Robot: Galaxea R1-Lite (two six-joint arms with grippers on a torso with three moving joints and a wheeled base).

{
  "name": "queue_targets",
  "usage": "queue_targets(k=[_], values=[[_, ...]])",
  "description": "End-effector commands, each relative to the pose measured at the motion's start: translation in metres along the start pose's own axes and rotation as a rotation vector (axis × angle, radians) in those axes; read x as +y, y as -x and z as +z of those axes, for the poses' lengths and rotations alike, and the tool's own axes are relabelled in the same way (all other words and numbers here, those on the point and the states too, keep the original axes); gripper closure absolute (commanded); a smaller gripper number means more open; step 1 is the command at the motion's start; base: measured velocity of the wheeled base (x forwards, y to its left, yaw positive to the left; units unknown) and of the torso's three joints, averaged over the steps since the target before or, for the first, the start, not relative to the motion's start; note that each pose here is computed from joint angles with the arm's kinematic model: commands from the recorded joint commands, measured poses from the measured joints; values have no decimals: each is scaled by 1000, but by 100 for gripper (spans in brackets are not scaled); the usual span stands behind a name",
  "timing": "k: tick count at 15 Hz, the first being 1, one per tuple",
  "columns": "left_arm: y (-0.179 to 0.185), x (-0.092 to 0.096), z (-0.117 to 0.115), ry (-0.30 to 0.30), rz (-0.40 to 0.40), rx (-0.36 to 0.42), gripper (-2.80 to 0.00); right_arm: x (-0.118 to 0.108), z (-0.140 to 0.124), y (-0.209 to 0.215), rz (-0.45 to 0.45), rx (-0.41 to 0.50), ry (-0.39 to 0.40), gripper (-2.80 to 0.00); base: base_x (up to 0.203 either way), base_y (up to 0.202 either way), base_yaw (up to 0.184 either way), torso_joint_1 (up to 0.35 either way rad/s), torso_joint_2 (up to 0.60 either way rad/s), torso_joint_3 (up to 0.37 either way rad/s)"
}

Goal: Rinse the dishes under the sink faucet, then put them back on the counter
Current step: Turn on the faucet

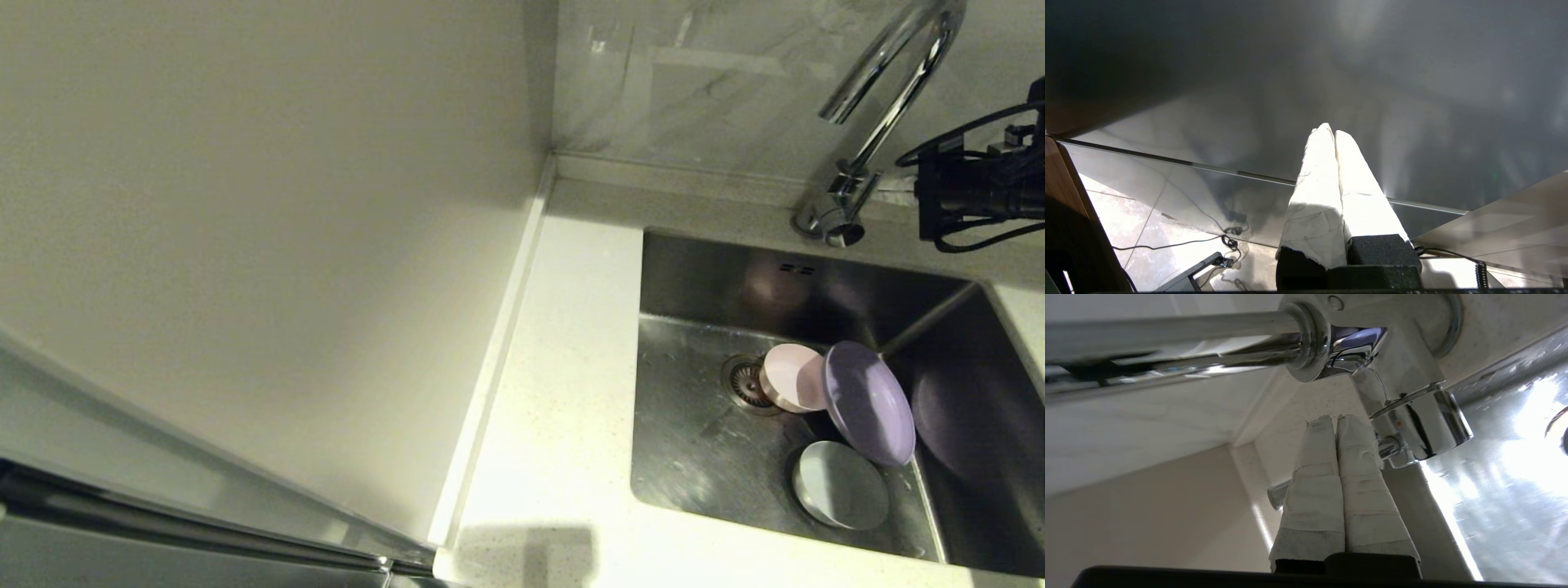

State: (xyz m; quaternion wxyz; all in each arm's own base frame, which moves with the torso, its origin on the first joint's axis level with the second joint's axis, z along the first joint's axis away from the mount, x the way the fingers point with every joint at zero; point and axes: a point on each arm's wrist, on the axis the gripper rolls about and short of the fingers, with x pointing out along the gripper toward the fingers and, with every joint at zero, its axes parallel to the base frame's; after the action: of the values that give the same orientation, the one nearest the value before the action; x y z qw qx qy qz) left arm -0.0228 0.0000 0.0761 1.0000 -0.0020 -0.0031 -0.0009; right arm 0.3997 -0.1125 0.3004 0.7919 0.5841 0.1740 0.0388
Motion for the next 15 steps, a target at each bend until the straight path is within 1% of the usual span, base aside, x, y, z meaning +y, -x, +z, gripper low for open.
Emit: queue_targets(k=[1,3,4,7,10,12,13,15], values=[[0,0,-1,1,0,2,0,-4,0,-4,-5,11,-61,0,0,0,0,0,0,0],[0,0,-1,1,0,3,0,-4,1,-7,18,26,-154,0,0,0,0,0,0,0],[0,0,-1,1,0,3,0,-5,1,-8,30,59,-174,0,0,0,0,0,0,0],[0,0,-1,1,0,2,0,-5,2,-3,32,94,-177,0,0,0,0,0,0,0],[0,0,-1,1,0,2,0,-15,7,8,-13,150,-201,0,0,0,0,0,0,0],[0,0,-1,1,0,2,0,-23,6,13,-50,228,-176,0,0,0,0,0,0,0],[0,0,-1,1,0,2,0,-27,6,16,-67,246,-156,0,0,0,0,0,0,0],[0,0,-1,1,0,2,0,-30,7,17,-79,237,-140,0,0,0,0,0,0,0]])
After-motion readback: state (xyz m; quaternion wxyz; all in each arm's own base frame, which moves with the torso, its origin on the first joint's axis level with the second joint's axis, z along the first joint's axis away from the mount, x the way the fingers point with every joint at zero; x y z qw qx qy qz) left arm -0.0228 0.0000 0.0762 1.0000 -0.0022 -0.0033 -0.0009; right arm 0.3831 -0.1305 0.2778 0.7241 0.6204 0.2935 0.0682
